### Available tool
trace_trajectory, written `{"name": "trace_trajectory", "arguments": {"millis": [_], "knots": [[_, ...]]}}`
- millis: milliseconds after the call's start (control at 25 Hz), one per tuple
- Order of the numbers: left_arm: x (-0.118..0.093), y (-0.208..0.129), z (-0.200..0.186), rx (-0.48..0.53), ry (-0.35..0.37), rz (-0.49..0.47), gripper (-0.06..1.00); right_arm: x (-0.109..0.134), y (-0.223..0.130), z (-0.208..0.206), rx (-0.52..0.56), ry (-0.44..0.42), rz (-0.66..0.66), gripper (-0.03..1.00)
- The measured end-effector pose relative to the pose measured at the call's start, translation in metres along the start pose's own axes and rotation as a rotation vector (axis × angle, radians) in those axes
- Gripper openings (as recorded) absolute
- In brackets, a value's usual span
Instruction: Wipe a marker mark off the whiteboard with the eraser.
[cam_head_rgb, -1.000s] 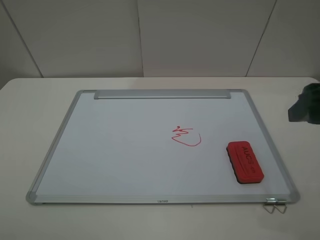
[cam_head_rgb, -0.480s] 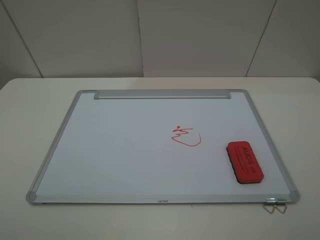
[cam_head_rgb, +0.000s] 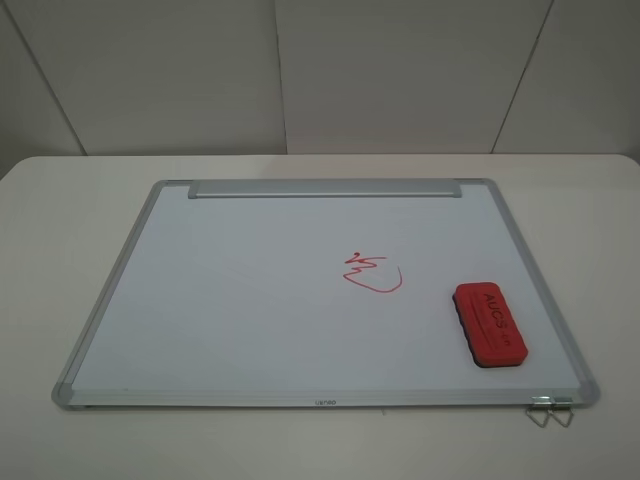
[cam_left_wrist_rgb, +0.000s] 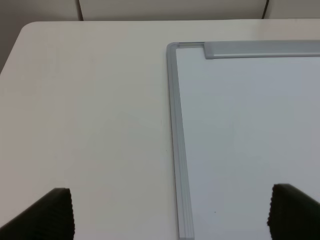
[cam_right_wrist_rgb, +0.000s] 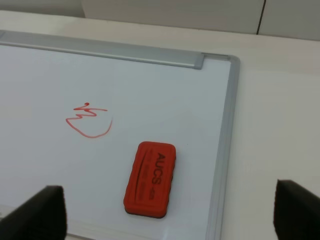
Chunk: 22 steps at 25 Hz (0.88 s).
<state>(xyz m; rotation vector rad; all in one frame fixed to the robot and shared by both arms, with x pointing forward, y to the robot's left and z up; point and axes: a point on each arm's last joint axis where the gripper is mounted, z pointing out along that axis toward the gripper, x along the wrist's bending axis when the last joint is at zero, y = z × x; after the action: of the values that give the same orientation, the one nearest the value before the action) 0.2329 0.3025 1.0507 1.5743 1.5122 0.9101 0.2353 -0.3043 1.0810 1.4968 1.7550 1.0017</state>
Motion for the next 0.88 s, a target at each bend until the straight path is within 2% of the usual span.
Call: {"name": "trace_trajectory", "arguments": {"millis": [160,360,720,880], "knots": [[0.0,0.0,0.0,0.0,0.0,0.0,0.77,0.001,-0.016,0.015,-0.02,0.009,0.001,0.74],[0.0,0.0,0.0,0.0,0.0,0.0,0.77,0.0,-0.022,0.011,-0.087,-0.007,0.015,0.74],[0.0,0.0,0.0,0.0,0.0,0.0,0.77,0.002,-0.022,0.01,-0.101,-0.226,0.136,0.74],[0.0,0.0,0.0,0.0,0.0,0.0,0.77,0.002,-0.022,0.01,-0.102,-0.25,0.149,0.74]]}}
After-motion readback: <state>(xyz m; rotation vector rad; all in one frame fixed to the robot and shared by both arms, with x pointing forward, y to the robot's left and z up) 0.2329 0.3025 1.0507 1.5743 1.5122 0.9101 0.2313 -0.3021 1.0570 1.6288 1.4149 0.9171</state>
